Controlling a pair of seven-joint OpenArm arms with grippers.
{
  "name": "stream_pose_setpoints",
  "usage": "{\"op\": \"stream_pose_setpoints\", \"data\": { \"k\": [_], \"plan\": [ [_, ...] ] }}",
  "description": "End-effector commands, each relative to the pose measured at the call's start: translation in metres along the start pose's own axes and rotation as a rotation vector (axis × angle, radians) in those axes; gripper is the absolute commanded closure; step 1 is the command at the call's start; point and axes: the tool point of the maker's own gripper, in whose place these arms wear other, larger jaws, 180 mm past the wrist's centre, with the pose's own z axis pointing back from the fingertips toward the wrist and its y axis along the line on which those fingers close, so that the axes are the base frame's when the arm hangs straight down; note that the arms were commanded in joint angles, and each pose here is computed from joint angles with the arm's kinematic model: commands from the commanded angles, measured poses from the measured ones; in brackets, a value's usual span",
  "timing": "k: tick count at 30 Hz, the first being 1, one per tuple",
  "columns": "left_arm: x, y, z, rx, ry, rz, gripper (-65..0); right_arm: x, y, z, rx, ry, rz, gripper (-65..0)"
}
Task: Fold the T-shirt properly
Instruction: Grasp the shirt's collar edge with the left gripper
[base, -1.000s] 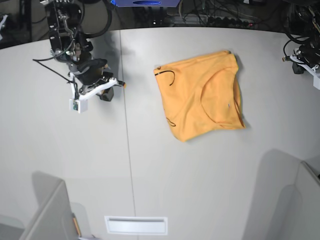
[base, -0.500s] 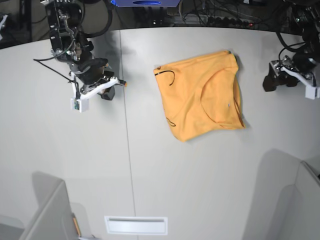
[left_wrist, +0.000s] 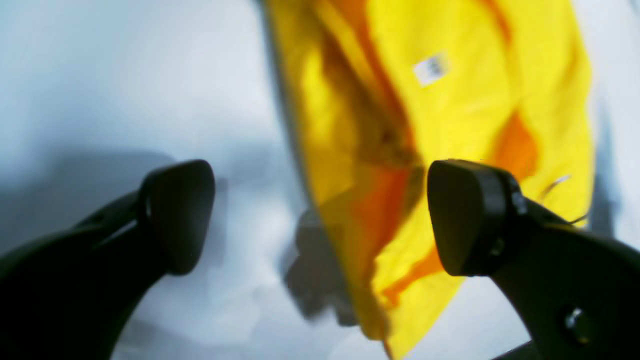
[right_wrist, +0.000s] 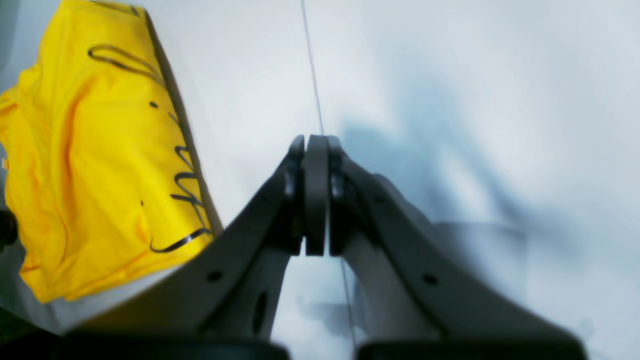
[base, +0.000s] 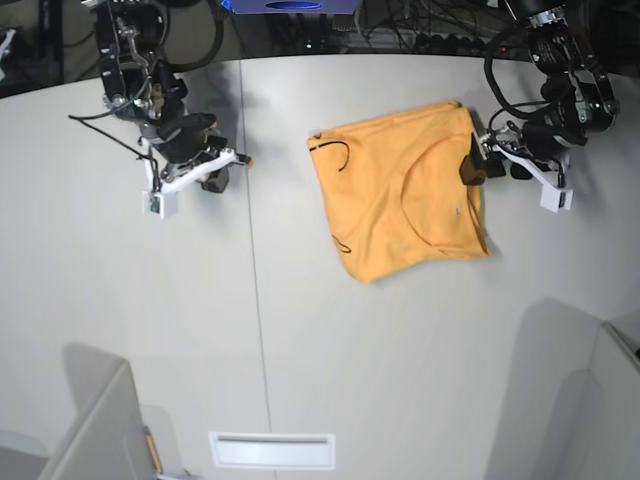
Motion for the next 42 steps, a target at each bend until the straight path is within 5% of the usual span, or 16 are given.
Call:
{"op": "stream_pose_setpoints", "data": {
  "k": [1,42],
  "plan": [
    [0.016,-0.007,-0.002,-0.029,-0.051,0.002,-65.0,0.012,0.004,0.002,0.014,-0.040,0.018,0.0],
    [-0.002,-0.016,-0.032,-0.086,0.026,0.053,-65.0,0.012,0.005,0.002,0.016,-0.042,0.016,0.0]
  ]
}}
